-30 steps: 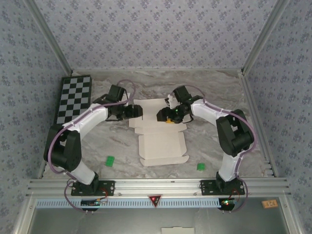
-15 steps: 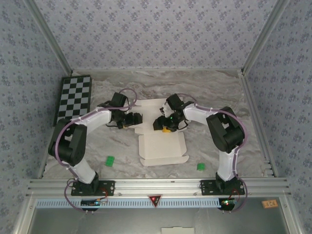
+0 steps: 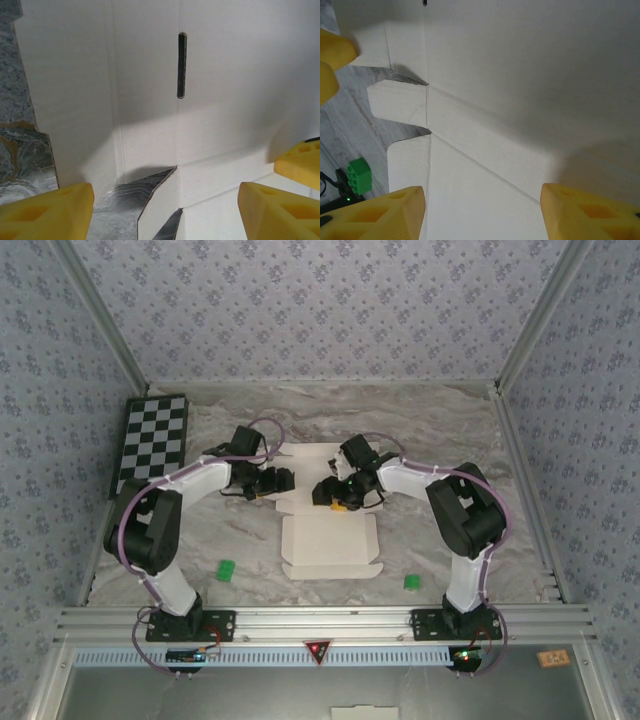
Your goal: Fold the paper box
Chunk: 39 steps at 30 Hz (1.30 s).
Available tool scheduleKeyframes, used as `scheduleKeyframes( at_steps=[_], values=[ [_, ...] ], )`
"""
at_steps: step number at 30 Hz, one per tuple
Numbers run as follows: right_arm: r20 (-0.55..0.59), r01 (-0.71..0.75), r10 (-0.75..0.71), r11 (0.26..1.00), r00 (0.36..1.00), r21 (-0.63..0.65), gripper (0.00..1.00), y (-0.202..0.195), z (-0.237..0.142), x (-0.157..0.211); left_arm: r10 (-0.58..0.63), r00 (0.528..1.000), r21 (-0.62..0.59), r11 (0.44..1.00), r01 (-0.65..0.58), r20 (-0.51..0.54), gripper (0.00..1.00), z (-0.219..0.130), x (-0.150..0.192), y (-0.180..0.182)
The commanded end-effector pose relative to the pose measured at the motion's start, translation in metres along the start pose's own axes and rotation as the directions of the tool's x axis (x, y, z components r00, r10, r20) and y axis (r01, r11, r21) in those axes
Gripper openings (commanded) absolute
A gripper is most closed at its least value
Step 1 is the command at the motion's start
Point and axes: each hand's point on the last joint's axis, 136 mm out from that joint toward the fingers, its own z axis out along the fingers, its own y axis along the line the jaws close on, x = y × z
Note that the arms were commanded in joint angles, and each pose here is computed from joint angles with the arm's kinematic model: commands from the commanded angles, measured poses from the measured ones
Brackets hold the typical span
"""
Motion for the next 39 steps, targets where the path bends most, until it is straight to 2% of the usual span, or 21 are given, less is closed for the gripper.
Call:
scheduleKeyframes(
  at_steps=[1,11,23,32,39],
  values=[
    [0.025,-0.029,0.03,0.997,0.999,-0.067,0.63,0.016,-0.001,-0.004,0.008,1.0,0.024,1.0,-0.009,0.026,0.76,-0.019,0.002,-0.007],
    [-0.01,-0.076,0.076,0.997,0.997,-0.008,0.59,-0.007,0.014,0.002,-0.031,0.999,0.036,0.999,0.031,-0.006,0.64,-0.018,0.021,-0.003],
    [-0.041,-0.105,0.106,0.994,0.994,0.035,0.57,-0.022,0.024,0.011,-0.052,0.997,0.026,0.998,0.054,-0.065,0.65,0.004,0.038,0.0],
    [-0.04,-0.101,0.103,0.994,0.994,0.034,0.56,-0.021,0.022,0.012,-0.052,0.997,0.068,0.996,0.055,-0.056,0.6,0.006,0.032,-0.011],
    [-0.038,-0.101,0.102,0.994,0.994,0.033,0.55,-0.022,0.022,0.013,-0.041,0.998,0.139,0.989,0.047,-0.046,0.51,0.002,0.026,-0.029]
  ],
)
